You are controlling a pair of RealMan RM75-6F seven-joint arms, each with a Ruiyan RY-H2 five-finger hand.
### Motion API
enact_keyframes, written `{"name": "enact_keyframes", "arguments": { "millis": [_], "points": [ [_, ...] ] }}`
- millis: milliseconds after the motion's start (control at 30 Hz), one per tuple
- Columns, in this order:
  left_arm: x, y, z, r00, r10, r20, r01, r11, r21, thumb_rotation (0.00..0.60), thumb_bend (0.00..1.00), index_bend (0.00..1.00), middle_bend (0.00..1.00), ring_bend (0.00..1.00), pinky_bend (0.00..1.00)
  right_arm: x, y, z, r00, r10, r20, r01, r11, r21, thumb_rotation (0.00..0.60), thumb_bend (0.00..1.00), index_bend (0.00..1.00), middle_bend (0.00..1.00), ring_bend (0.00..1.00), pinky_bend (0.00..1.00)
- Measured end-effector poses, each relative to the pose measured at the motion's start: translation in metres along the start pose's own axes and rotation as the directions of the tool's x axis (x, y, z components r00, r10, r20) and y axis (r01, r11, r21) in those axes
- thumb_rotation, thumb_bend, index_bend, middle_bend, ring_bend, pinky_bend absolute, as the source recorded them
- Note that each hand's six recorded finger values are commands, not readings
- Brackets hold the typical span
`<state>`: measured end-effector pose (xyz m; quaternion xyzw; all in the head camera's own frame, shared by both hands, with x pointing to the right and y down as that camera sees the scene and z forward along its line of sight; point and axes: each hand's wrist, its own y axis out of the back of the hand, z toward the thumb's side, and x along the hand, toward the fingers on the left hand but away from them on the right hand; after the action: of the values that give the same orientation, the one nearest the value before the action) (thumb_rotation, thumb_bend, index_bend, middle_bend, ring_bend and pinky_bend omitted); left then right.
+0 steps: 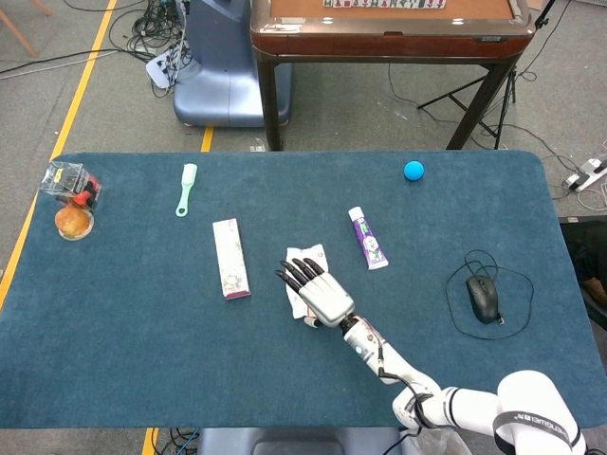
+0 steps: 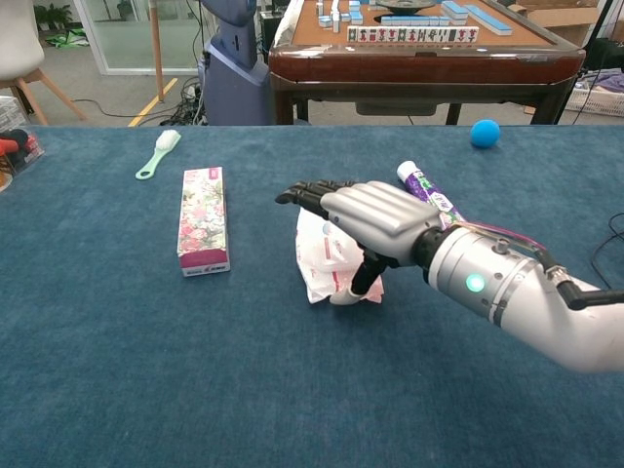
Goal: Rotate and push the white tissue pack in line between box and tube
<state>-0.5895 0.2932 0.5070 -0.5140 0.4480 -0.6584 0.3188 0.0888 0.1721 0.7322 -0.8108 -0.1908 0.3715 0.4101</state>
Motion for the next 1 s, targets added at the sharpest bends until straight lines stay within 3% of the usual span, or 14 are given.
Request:
{"name": "enact_keyframes", "arguments": {
  "millis": [433, 1000],
  "points": [
    [-0.002, 0.001, -0.003, 1.0, -0.004, -0.013, 0.004, 1.0, -0.006, 0.6, 0.34, 0.45, 0.37, 0.26, 0.42, -0.008, -0.013, -0.002, 0.999, 0.02, 0.027, -0.02, 1.0, 0.003, 0.6, 0.0, 0.0, 0.01, 0.0, 0.08],
    [-0.003, 0.0, -0.005, 1.0, -0.001, -0.01, 0.001, 1.0, -0.013, 0.6, 0.34, 0.45, 0.36, 0.26, 0.42, -0.026, 0.001, -0.025, 0.992, -0.035, 0.124, 0.036, 0.999, -0.006, 0.6, 0.0, 0.0, 0.02, 0.0, 0.08]
  ]
}}
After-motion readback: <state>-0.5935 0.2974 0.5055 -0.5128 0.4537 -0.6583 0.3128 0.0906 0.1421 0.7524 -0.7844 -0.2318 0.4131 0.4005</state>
